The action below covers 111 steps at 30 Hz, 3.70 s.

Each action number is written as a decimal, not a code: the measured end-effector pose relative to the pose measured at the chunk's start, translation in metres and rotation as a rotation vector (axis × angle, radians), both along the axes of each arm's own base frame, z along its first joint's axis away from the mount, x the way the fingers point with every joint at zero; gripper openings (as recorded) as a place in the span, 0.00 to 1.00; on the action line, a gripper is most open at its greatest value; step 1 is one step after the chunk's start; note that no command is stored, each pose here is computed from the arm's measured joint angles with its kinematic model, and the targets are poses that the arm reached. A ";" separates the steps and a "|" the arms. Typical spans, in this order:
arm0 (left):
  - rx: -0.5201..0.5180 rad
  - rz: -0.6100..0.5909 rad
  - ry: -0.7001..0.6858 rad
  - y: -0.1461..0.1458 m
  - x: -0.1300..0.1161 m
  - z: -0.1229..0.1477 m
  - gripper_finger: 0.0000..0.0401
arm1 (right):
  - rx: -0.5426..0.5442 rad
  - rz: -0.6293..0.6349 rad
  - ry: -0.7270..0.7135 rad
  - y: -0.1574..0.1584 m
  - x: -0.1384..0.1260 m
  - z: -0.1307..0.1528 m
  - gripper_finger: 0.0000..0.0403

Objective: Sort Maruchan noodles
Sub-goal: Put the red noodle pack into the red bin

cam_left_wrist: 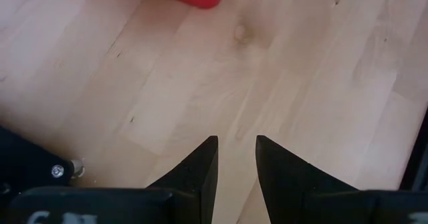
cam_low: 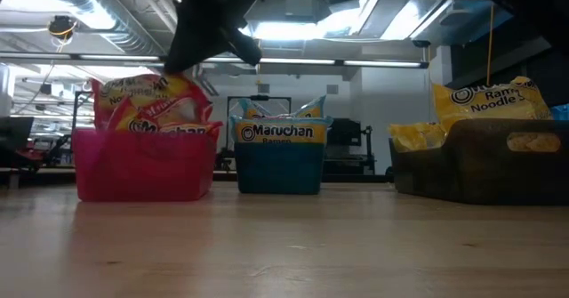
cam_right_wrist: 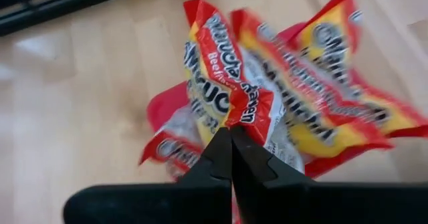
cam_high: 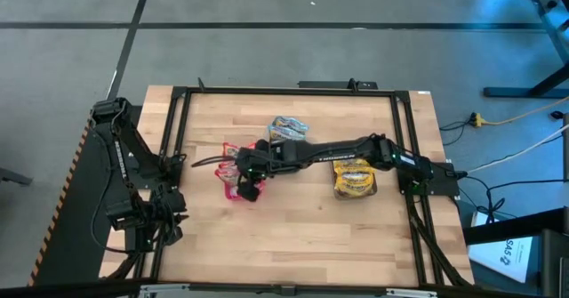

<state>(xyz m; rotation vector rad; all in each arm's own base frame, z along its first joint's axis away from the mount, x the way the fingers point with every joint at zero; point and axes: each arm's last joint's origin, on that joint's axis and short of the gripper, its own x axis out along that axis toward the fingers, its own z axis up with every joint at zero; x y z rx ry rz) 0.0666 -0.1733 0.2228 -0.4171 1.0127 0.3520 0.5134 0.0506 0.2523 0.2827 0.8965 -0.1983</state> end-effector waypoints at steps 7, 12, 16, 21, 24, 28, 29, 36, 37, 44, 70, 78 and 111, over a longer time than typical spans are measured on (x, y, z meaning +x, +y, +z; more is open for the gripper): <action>0.014 0.000 0.010 0.002 -0.001 0.000 0.24 | 0.055 0.059 0.057 0.009 -0.003 -0.013 0.00; 0.013 0.000 0.011 0.001 -0.001 0.000 0.24 | 0.029 0.031 0.100 0.003 -0.002 -0.024 0.00; 0.009 0.001 0.010 0.001 -0.001 0.000 0.24 | 0.018 0.015 0.095 -0.001 -0.001 -0.026 0.00; 0.000 0.000 0.026 0.001 -0.001 0.000 0.24 | 0.045 -0.008 0.075 -0.002 0.001 -0.024 0.03; -0.006 -0.001 0.046 0.000 -0.001 -0.001 0.24 | 0.066 0.001 0.043 -0.002 0.002 -0.018 0.07; -0.011 -0.001 0.060 0.000 -0.002 -0.001 0.24 | 0.081 0.011 0.008 -0.001 0.004 -0.007 0.14; -0.011 -0.001 0.060 0.000 -0.002 -0.001 0.24 | 0.078 0.008 -0.001 -0.001 0.004 -0.004 0.16; -0.013 -0.001 0.060 0.000 -0.002 -0.001 0.24 | 0.018 -0.037 -0.081 -0.004 0.003 0.021 0.26; -0.013 -0.001 0.060 0.000 -0.002 -0.001 0.24 | 0.007 -0.045 -0.082 -0.005 0.003 0.022 0.27; -0.015 -0.002 0.061 0.000 -0.002 -0.001 0.24 | 0.007 -0.011 -0.097 -0.004 0.004 0.023 0.29; -0.026 0.022 0.059 0.000 -0.001 -0.001 0.24 | -0.084 0.173 -0.144 -0.035 0.027 -0.008 0.48; -0.027 0.024 0.059 0.000 -0.001 -0.001 0.24 | -0.111 0.177 -0.084 -0.041 0.032 -0.030 0.48; -0.117 0.015 0.105 -0.007 -0.001 -0.001 0.24 | 0.210 0.030 -0.078 -0.082 0.030 -0.032 0.24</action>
